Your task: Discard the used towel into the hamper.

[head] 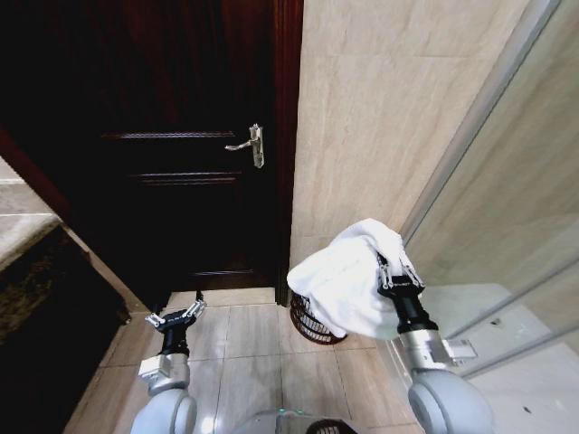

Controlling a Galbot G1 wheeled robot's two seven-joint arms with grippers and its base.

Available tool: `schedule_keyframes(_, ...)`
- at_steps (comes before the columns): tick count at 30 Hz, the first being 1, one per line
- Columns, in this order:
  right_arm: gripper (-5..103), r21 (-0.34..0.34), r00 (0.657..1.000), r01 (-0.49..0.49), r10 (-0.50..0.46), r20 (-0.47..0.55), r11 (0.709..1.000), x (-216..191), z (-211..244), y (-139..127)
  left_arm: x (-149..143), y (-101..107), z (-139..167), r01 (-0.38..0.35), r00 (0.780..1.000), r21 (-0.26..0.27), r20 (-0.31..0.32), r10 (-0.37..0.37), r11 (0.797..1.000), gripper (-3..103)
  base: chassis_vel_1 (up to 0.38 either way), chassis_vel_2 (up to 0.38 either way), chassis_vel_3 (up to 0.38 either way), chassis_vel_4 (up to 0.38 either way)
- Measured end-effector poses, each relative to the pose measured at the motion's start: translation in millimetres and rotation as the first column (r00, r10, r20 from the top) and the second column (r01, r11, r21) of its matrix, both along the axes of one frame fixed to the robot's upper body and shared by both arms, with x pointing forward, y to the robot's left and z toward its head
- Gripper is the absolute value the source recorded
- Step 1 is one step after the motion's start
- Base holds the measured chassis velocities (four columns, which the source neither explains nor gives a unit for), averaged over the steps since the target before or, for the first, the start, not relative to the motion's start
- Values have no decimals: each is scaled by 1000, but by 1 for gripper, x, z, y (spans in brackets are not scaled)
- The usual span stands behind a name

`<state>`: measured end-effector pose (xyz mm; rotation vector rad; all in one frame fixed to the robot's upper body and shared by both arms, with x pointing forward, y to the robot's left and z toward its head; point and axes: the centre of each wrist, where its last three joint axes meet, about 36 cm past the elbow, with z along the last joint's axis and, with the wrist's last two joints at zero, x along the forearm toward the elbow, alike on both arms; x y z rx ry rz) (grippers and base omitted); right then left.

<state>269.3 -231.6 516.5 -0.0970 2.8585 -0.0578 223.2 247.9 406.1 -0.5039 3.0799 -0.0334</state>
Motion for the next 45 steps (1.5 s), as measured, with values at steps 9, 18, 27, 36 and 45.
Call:
schedule_keyframes(9, 18, 77, 996, -64, 59, 68, 995, 32, 44, -9, -9, -2, -1, 15, 1000, 53, 3, -15, 998, 100, 0, 0, 0, 0)
schedule_keyframes(18, 18, 98, 991, -89, 78, 108, 991, 72, 53, -20, -13, -4, 3, 12, 999, 96, 36, -15, 995, 100, 0, 0, 0, 0)
schedule_keyframes(27, 18, 124, 994, -88, 79, 76, 988, 102, 39, -24, -21, -2, 6, -4, 999, 126, 46, -1, 992, 100, 0, 0, 0, 0)
schedule_keyframes(36, 18, 201, 993, -50, 70, -95, 978, 119, -71, -25, -22, -5, 0, -17, 999, 145, 49, 10, 989, 100, 0, 0, 0, 0)
schedule_keyframes(45, 18, 253, 976, -15, 69, -207, 967, 122, -142, -36, -21, -6, -9, -8, 999, 152, 38, 2, 988, 100, 0, 0, 0, 0)
